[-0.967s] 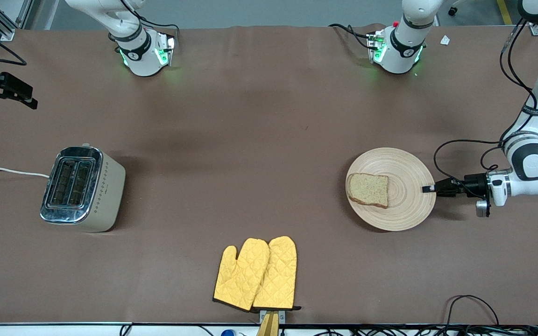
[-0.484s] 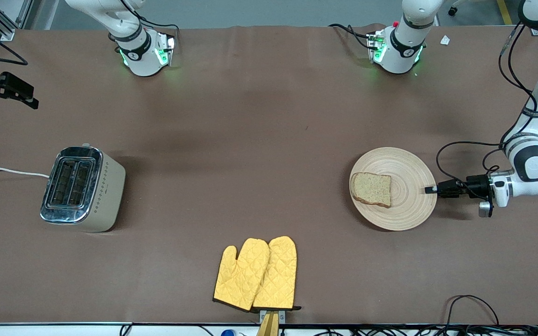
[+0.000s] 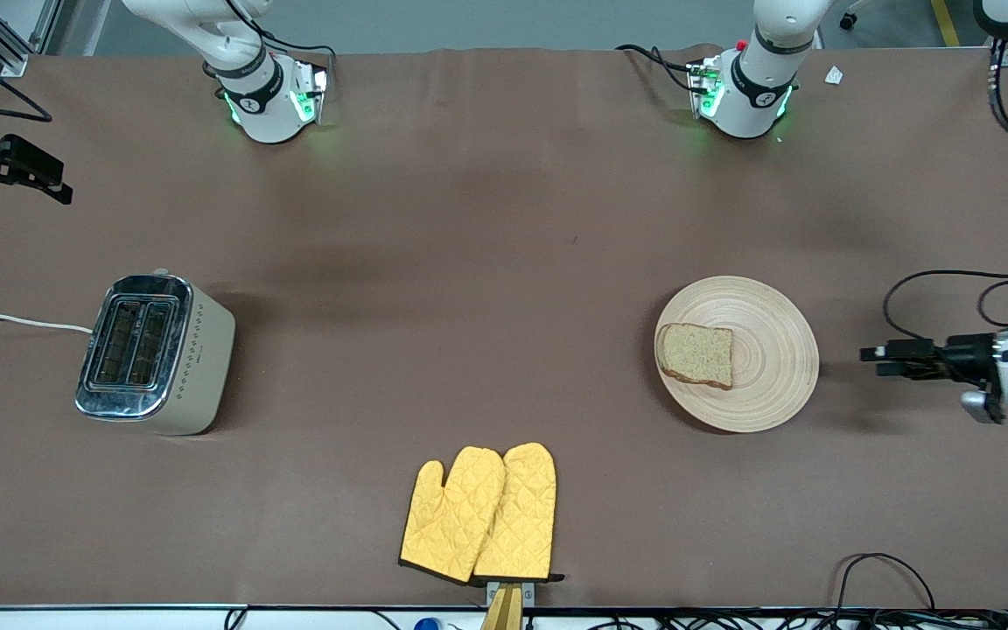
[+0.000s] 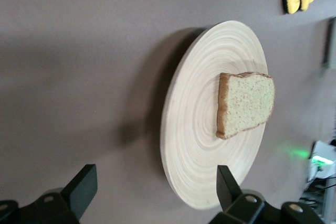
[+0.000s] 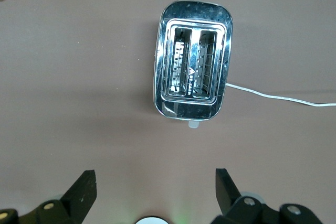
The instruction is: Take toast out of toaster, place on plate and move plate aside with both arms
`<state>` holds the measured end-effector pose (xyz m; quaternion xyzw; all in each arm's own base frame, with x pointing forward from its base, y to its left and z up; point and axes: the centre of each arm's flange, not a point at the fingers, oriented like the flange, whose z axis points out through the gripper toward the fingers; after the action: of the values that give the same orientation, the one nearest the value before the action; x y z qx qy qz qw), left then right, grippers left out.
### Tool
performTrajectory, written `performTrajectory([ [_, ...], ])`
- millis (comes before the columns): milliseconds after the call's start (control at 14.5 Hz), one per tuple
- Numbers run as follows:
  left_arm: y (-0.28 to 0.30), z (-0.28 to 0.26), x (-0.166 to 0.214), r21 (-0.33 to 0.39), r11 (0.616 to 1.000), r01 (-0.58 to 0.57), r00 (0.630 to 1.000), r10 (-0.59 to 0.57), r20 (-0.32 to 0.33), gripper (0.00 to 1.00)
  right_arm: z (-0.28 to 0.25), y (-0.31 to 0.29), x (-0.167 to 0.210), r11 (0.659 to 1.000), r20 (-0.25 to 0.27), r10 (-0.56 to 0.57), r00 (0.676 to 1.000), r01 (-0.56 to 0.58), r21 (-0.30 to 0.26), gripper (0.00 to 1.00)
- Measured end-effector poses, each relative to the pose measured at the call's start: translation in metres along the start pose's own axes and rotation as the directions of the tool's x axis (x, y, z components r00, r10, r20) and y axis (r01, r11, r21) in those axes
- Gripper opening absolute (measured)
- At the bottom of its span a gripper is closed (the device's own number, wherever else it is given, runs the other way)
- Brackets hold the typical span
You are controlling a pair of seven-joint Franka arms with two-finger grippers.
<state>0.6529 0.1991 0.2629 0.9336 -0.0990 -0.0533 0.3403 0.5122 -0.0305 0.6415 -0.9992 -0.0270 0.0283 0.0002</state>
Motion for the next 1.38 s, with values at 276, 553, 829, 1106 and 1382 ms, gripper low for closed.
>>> performTrajectory([
  [276, 0.144, -0.057, 0.046, 0.264, 0.962, -0.076, 0.997, 0.071, 0.026, 1.00, 0.001, 0.003, -0.002, 1.000, 0.011, 0.005, 1.000, -0.005, 0.002, 1.00],
  [553, 0.310, -0.074, 0.044, 0.411, 0.910, -0.058, 0.998, 0.051, 0.028, 1.00, -0.001, 0.008, -0.003, 1.000, 0.006, 0.015, 1.000, -0.015, 0.003, 1.00],
  [829, 0.423, -0.089, 0.018, 0.559, 0.823, -0.104, 0.993, 0.116, 0.015, 1.00, -0.002, 0.008, -0.003, 1.000, 0.003, 0.015, 1.000, -0.015, 0.008, 1.00],
  [1106, 0.435, -0.102, 0.006, 0.635, 0.767, -0.094, 0.993, 0.114, 0.010, 1.00, -0.002, 0.011, -0.004, 1.000, 0.007, 0.022, 1.000, -0.022, 0.009, 1.00],
  [1382, 0.428, -0.102, 0.004, 0.634, 0.768, -0.089, 0.995, 0.095, 0.024, 1.00, 0.002, 0.021, -0.006, 0.999, 0.024, 0.041, 0.999, -0.042, 0.012, 1.00],
])
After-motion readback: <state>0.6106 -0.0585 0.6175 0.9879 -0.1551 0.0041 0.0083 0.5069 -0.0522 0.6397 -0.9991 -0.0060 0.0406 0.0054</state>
